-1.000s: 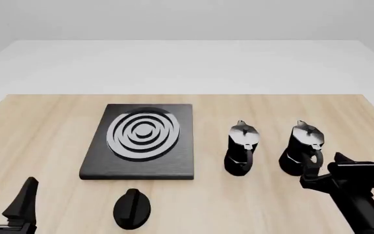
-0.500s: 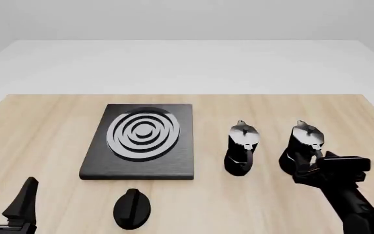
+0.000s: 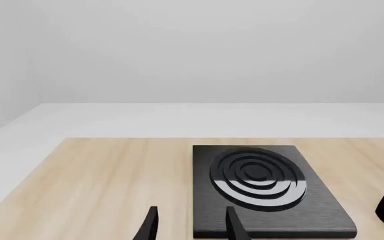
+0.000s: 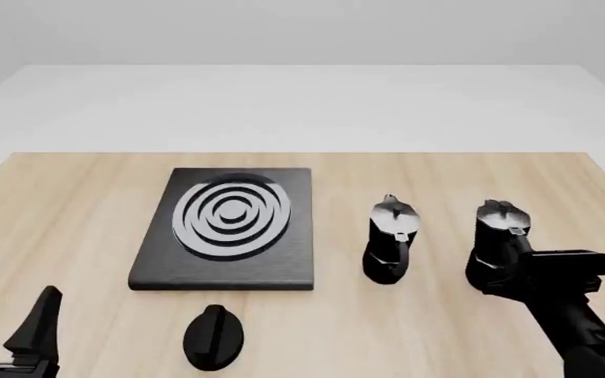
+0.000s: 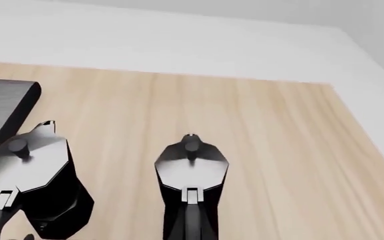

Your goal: Put the right moka pot on the stove.

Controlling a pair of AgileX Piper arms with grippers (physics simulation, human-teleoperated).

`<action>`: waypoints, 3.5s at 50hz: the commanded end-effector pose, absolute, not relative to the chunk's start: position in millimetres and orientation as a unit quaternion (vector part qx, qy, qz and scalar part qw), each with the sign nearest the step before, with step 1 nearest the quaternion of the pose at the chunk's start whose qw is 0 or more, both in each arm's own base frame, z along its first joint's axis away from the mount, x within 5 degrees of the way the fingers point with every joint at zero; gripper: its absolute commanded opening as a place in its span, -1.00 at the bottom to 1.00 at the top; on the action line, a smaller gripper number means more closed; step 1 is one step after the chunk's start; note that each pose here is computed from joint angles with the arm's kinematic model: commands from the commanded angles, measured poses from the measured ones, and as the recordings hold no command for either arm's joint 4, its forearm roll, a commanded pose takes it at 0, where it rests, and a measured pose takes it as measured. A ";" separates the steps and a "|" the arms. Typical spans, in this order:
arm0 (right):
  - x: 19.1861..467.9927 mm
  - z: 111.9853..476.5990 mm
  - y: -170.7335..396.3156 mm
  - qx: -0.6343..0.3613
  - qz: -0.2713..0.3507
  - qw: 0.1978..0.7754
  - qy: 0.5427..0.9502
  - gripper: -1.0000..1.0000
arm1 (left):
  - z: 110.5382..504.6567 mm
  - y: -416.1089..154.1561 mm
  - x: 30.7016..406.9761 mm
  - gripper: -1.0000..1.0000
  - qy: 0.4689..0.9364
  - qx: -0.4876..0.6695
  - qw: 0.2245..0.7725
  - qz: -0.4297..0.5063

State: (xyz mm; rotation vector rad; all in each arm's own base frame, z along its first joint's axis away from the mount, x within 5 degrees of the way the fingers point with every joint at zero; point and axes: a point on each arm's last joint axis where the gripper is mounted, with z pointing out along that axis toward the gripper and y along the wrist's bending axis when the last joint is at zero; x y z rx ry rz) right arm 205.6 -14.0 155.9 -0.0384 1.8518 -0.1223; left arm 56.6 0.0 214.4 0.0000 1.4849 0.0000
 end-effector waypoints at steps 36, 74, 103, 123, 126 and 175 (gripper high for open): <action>191.5 252.0 6.1 -0.041 -0.016 0.678 0.734 -1.00 | 214.4 0.0 56.6 1.00 0.676 0.000 0.737 0.000; 193.7 331.5 41.3 -0.081 0.066 0.738 0.667 -1.00 | 214.4 0.0 56.6 1.00 0.676 0.000 0.737 0.000; 212.9 363.7 92.7 -0.135 0.152 0.748 0.632 -1.00 | 214.4 0.0 56.6 1.00 0.676 0.000 0.737 0.000; 245.1 359.0 133.4 -0.159 0.190 0.732 0.635 -1.00 | 214.4 0.0 56.6 1.00 0.676 0.000 0.737 0.000; 249.7 357.7 143.5 -0.171 0.192 0.730 0.633 -1.00 | 214.4 0.0 56.6 1.00 0.676 0.000 0.737 0.000; 305.9 308.6 253.0 -0.212 0.268 0.695 0.632 -1.00 | 214.4 0.0 56.6 1.00 0.676 0.000 0.737 0.000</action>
